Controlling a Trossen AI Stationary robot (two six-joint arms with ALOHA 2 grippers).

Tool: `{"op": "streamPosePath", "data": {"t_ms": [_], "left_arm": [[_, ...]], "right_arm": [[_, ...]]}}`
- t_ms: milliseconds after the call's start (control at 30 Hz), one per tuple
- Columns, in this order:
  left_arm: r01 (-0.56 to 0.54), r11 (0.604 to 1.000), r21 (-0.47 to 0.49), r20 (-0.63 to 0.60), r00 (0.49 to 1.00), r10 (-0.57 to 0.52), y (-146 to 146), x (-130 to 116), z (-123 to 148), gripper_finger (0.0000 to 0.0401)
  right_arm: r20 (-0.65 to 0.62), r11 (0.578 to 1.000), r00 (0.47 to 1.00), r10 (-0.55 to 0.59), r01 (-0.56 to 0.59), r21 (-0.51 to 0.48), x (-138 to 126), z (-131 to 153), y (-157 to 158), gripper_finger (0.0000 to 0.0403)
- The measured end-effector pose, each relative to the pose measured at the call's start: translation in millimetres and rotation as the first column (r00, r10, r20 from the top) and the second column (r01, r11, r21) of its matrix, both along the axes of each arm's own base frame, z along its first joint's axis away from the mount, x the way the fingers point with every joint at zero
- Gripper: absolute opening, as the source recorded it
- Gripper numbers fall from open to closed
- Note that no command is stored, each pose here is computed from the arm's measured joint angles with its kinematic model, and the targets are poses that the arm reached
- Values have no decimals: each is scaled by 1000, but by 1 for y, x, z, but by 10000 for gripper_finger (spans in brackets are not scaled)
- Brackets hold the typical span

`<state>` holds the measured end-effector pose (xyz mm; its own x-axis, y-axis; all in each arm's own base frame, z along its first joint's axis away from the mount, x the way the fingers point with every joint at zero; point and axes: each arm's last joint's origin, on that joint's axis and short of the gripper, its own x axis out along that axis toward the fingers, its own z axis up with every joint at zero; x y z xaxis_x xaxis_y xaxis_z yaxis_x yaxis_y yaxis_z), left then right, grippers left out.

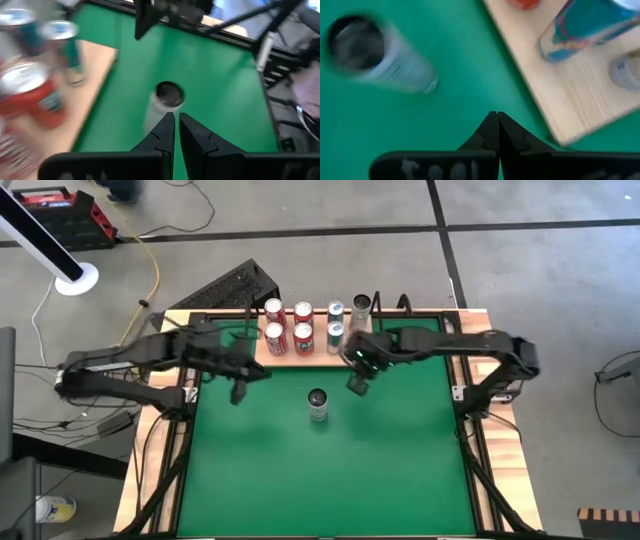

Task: Place canned beverage on shelf
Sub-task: Put the white-yellow soda can on the shelf aligned with the other white-yellow soda can

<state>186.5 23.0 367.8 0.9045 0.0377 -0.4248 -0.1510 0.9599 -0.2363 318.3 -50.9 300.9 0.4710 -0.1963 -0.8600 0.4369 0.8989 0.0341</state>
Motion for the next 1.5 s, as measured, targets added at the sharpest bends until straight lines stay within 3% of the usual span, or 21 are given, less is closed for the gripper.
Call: {"op": "streamPosePath", "data": {"t_ms": [233,567,800,1033,1267,1500], "left_arm": [[200,980,-7,50,979,-199,-12,65,-20,10],[263,965,4,67,962,-263,-25,110,-46,27],[284,959,8,24,958,-284,-30,126,-64,117],[239,961,138,-8,971,-240,-26,125,-65,228],[224,967,123,-75,973,-216,-20,123,-71,337],[221,947,232,-79,975,-208,-18,124,-70,394]], "right_arm": [[3,997,1000,22,-22,-70,-52,41,58,24],[-9,977,998,66,-67,-202,-96,56,105,25],[-6,978,998,64,-64,-200,-99,55,114,26],[19,985,1000,10,-6,-172,-97,55,113,26],[50,987,992,-112,117,-111,-94,55,101,24],[46,982,985,-166,169,-78,-91,55,89,23]]}}
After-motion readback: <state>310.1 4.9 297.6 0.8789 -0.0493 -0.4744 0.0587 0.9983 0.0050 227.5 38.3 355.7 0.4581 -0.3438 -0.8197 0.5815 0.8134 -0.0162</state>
